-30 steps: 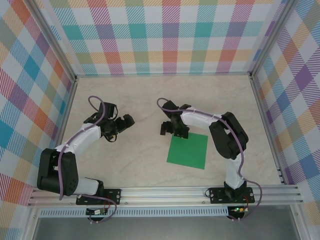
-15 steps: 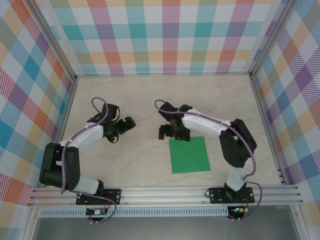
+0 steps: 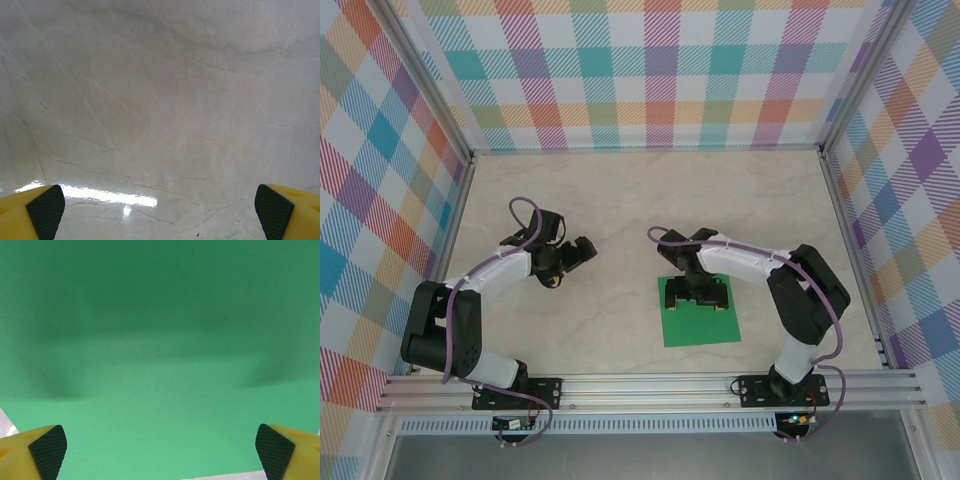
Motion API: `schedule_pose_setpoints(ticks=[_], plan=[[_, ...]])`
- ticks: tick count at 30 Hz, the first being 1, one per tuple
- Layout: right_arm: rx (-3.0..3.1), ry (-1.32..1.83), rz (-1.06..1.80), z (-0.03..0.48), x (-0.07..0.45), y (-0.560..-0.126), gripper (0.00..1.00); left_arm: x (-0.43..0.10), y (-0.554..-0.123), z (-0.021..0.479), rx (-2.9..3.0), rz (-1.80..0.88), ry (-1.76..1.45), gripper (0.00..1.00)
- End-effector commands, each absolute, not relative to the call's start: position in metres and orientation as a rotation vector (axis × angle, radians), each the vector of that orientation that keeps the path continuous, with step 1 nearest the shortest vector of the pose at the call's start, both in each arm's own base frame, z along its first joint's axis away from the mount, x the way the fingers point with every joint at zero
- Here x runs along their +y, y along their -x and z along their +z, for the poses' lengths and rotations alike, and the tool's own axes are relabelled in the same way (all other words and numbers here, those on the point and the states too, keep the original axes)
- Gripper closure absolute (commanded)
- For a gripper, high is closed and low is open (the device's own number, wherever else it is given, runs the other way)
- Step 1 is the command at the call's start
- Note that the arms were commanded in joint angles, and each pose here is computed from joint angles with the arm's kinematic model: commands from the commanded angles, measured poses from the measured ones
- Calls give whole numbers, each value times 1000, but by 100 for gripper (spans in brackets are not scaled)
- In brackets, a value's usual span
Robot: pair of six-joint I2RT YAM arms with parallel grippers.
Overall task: Fold a paper plane with a square sheet of paper (pick it up from the middle)
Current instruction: First fold in half a square sheet of paper at the center of the table.
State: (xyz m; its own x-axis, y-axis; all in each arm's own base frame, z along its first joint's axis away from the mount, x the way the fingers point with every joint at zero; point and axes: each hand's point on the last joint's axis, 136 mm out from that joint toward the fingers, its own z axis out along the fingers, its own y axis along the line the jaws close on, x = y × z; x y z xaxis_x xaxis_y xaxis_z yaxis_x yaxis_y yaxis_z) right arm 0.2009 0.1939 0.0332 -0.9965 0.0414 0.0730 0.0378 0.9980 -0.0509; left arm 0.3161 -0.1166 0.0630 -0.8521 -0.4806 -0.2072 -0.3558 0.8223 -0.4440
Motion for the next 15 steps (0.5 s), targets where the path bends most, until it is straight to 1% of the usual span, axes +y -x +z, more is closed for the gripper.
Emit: schedule_pose_setpoints(ticks=[1,7,15], plan=[[-3024,59,45,19,196,-198,0,-122,-314,62,2706,-576,632,0],[-2990,65,61,-2,190,-192,1,-123,-313,61,2713,-562,630,0],[-2932,68,122,-31,178,-179,6,-126,-313,61,2722,-545,622,0]])
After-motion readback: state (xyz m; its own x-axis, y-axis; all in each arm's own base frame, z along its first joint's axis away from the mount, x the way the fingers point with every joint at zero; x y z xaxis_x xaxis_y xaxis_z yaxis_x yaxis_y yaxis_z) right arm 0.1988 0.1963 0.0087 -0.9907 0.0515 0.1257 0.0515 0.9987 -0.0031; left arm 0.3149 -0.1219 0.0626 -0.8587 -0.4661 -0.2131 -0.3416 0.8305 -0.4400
